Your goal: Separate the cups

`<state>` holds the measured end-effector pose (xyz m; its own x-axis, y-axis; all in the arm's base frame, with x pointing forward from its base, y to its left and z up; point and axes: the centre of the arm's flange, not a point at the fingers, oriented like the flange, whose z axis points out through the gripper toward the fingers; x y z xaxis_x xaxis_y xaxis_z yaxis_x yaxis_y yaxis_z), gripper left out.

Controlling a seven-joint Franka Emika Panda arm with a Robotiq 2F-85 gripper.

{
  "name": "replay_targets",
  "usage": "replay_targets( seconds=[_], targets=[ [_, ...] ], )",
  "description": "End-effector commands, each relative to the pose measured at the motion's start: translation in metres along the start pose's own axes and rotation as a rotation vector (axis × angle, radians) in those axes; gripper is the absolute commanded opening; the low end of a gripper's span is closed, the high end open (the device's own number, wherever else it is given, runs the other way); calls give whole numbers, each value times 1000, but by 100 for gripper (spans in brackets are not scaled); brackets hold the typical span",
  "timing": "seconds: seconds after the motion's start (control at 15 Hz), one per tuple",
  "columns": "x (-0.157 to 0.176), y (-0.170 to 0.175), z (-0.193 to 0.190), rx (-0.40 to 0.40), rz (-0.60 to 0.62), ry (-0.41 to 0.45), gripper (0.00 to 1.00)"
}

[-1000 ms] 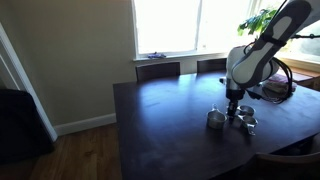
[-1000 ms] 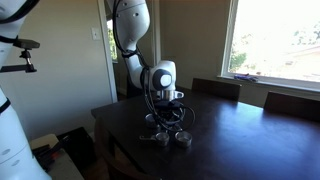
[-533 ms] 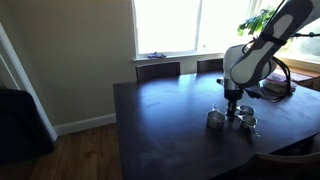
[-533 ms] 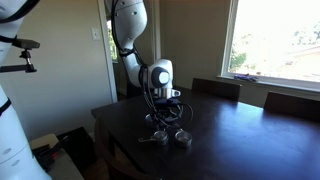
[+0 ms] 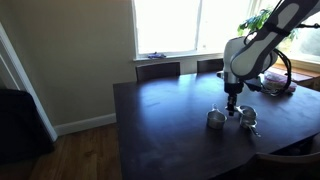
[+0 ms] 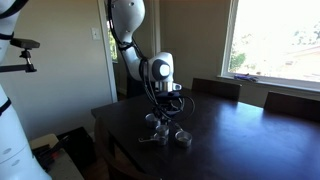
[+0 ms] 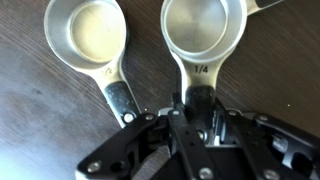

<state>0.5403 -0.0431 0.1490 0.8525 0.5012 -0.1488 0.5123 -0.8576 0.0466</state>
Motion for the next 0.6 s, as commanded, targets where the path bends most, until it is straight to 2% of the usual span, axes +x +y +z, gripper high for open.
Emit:
replay_targets(
  seconds=[0.0,0.27,0.53],
  targets=[
    [-8,-2,-33,-9,11,14,13],
    [-2,7,-53,8,114,109,13],
    [9,19,-62,55,276,200,12]
  ],
)
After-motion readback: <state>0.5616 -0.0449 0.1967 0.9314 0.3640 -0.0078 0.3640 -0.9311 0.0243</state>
